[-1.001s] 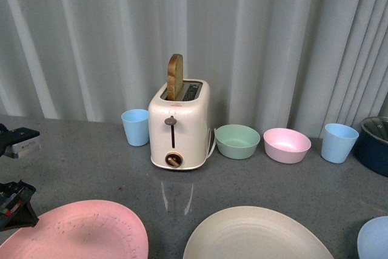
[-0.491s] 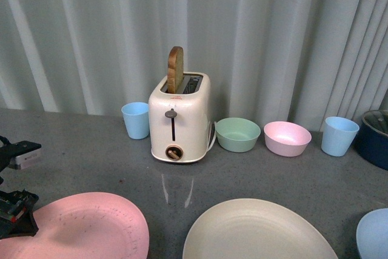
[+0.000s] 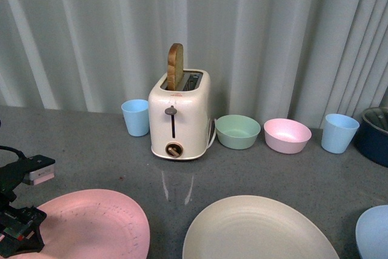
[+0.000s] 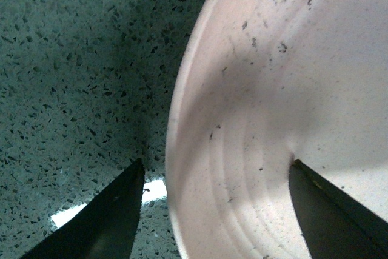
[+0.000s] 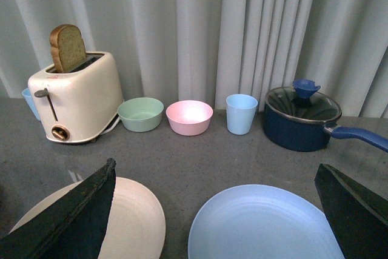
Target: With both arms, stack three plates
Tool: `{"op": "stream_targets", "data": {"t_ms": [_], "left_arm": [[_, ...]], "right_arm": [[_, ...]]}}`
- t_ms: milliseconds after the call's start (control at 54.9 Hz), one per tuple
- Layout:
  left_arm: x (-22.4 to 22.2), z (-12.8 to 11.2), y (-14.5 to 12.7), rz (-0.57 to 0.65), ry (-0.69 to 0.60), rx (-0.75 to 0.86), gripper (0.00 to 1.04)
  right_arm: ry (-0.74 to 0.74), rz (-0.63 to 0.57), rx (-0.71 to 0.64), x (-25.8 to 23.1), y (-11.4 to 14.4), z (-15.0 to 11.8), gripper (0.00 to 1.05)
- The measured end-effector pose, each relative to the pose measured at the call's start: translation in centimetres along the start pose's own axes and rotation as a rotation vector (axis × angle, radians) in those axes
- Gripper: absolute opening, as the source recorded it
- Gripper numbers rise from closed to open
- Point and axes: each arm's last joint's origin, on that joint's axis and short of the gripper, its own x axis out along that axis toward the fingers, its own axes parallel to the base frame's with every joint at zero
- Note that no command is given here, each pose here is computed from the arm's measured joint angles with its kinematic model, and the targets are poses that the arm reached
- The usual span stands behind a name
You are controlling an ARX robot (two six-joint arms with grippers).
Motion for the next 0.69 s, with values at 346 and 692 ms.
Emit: {"op": "stream_targets", "data": {"t_ms": [346, 692], "left_arm": [[-0.4, 0.3, 0.4, 0.014, -0.016, -0.008, 0.1], [-1.8, 0.7, 1.0, -0.007, -0.038, -0.031, 0.05]], "right_arm": [[0.0, 0.0, 0.0, 0.0, 0.0, 0.0, 0.97], [0.0, 0.0, 0.0, 0.0, 0.0, 0.0, 0.97]]}}
